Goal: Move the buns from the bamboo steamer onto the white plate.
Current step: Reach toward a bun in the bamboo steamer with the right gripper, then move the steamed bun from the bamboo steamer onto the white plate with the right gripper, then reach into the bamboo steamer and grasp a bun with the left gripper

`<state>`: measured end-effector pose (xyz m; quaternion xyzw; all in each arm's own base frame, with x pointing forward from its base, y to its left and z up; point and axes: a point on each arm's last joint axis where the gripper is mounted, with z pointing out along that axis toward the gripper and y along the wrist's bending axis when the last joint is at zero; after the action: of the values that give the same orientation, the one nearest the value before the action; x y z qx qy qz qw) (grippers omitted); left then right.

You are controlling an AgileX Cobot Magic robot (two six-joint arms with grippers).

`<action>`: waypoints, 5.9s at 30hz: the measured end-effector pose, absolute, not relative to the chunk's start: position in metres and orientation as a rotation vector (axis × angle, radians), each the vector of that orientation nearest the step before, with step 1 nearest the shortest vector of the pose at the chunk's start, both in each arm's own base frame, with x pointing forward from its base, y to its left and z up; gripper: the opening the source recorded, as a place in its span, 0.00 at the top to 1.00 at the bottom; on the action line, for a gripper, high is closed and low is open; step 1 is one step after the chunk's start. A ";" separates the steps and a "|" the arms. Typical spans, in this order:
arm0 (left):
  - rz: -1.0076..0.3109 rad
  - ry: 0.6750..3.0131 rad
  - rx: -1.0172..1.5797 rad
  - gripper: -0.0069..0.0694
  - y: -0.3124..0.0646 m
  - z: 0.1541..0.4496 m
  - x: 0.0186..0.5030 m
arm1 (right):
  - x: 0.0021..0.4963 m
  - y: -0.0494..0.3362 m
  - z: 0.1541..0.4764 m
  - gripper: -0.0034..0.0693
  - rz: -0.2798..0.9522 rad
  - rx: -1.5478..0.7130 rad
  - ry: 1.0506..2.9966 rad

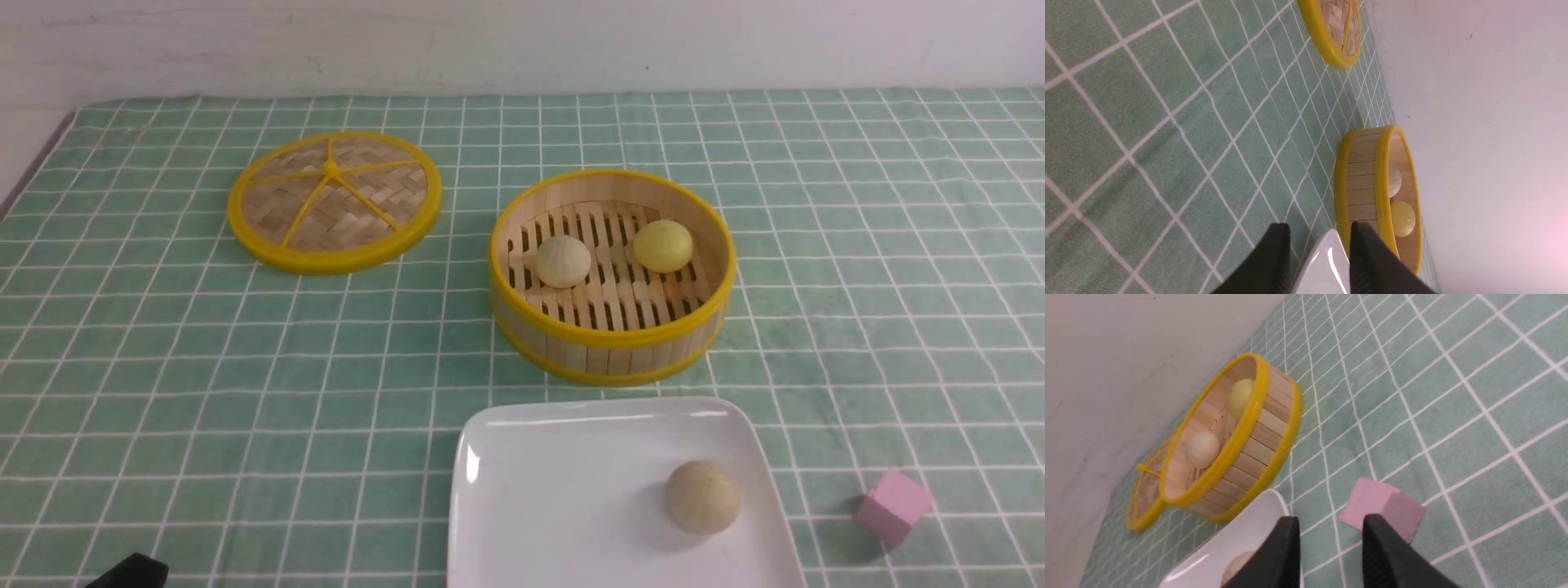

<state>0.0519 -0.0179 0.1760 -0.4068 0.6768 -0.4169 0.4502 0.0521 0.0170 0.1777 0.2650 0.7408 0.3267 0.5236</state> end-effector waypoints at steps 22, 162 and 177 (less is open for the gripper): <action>-0.549 2.461 -0.519 0.91 -0.024 0.253 0.074 | 0.093 0.017 0.271 0.95 0.326 0.264 2.374; -0.550 2.820 0.070 0.56 -0.188 0.284 0.319 | 0.108 0.055 0.286 0.96 0.078 -0.465 2.404; -0.294 2.626 0.239 0.39 -0.264 0.246 0.423 | 0.108 0.055 0.287 0.95 0.083 -0.464 2.396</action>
<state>0.4228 -0.2645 0.2463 0.0874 0.9604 -0.1074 0.2420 0.1079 0.0555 0.2870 -0.1787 0.9218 0.0319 0.3427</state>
